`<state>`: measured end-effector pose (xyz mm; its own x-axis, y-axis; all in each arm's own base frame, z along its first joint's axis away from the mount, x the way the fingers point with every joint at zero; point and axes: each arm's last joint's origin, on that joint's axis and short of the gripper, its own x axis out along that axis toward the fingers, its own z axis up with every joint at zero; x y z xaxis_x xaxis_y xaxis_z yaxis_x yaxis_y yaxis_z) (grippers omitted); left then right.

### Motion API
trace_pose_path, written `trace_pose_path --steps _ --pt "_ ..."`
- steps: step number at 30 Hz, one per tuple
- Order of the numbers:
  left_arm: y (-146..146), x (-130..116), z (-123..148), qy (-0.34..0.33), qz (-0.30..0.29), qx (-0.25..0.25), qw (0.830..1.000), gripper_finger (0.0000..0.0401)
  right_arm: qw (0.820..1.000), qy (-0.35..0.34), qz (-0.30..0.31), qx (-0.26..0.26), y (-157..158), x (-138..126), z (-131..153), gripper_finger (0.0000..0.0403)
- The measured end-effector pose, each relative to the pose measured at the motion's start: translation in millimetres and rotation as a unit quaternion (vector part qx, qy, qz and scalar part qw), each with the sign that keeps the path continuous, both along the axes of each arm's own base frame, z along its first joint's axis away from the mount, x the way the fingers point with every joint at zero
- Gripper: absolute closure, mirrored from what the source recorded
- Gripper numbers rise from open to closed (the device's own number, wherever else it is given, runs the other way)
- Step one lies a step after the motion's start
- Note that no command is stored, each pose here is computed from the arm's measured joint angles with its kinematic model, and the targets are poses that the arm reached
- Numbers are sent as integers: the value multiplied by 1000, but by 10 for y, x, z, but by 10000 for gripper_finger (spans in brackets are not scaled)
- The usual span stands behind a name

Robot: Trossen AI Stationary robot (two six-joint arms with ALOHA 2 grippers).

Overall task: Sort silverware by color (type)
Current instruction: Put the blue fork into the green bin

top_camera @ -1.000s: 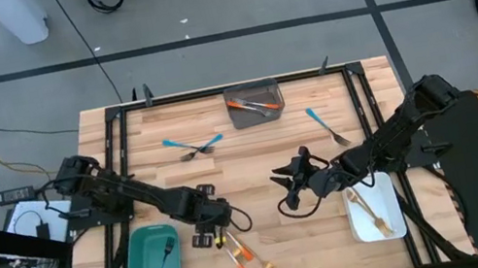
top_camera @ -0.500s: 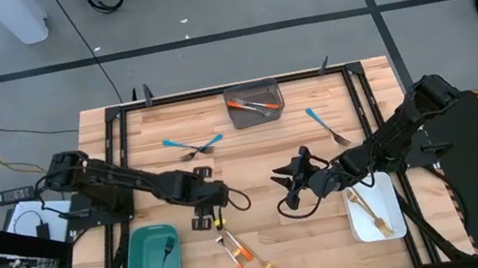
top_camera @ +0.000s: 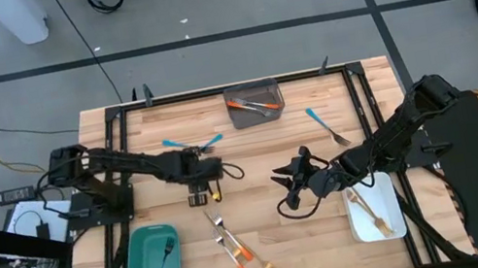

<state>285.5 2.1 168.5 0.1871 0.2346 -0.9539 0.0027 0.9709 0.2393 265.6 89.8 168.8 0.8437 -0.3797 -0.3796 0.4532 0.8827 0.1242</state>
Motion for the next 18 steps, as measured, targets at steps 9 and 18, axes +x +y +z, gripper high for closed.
trace_pose_path --steps 9,18 --pt "372 17 9 -11 15 7 1000 259 1000 3 0 -1 -1 -3 -6 294" --pt "827 -37 11 -35 77 -3 996 259 1000 3 0 -1 -1 -3 -6 294"
